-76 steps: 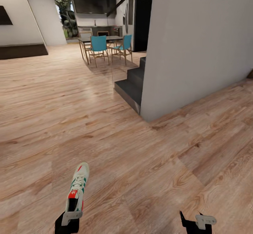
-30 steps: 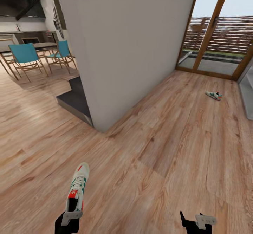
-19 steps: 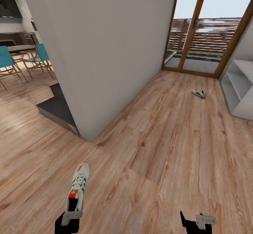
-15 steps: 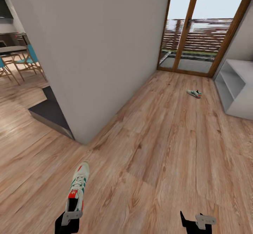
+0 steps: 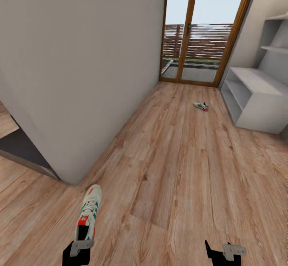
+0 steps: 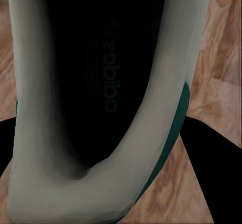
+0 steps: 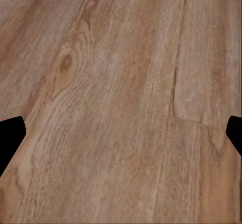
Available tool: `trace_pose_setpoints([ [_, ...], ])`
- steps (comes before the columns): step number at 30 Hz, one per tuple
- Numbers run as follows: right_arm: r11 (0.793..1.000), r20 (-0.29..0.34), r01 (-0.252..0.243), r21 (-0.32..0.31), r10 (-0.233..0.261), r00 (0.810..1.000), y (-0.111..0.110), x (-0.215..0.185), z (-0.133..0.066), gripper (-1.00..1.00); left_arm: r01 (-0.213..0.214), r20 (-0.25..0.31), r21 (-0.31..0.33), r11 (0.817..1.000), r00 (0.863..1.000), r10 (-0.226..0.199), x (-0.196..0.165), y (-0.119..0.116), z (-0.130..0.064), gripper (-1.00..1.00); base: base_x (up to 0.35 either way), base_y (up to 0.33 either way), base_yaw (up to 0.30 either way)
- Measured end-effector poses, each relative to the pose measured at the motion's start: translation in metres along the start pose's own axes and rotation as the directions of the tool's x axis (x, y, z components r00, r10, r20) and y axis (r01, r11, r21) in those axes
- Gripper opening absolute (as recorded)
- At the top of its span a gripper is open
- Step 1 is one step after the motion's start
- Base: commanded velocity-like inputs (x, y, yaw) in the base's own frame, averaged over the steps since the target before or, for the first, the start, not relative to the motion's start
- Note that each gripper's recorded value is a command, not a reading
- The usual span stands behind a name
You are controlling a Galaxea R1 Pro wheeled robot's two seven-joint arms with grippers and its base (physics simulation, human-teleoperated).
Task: Pick up the two gym shoes and the two sandals from the corridor floor and place them onto the hallstand (shoe rack) in the corridor, making sure they are on the rack and not on the floor. Arrange them so the two gym shoes are next to each other and the two sandals are next to each other.
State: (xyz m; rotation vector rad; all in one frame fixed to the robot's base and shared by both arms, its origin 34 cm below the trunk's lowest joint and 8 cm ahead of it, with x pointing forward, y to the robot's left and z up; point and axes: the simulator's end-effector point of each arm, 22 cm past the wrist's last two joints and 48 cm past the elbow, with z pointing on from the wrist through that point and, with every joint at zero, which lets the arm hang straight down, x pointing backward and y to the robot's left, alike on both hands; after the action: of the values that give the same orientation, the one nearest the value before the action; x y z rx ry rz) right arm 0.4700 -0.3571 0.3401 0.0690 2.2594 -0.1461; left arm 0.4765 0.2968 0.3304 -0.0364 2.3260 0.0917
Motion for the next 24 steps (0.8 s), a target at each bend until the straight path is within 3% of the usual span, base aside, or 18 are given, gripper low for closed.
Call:
trace_pose_setpoints([
  [24,1.0,0.019,-0.002,-0.001,0.002,1.0,0.0004,-0.0088,-0.0001,1.0,0.001,0.018,0.0,1.0,1.0,-0.001,-0.0087,0.0002,-0.0006,-1.0,0.339,0.0,-0.291],
])
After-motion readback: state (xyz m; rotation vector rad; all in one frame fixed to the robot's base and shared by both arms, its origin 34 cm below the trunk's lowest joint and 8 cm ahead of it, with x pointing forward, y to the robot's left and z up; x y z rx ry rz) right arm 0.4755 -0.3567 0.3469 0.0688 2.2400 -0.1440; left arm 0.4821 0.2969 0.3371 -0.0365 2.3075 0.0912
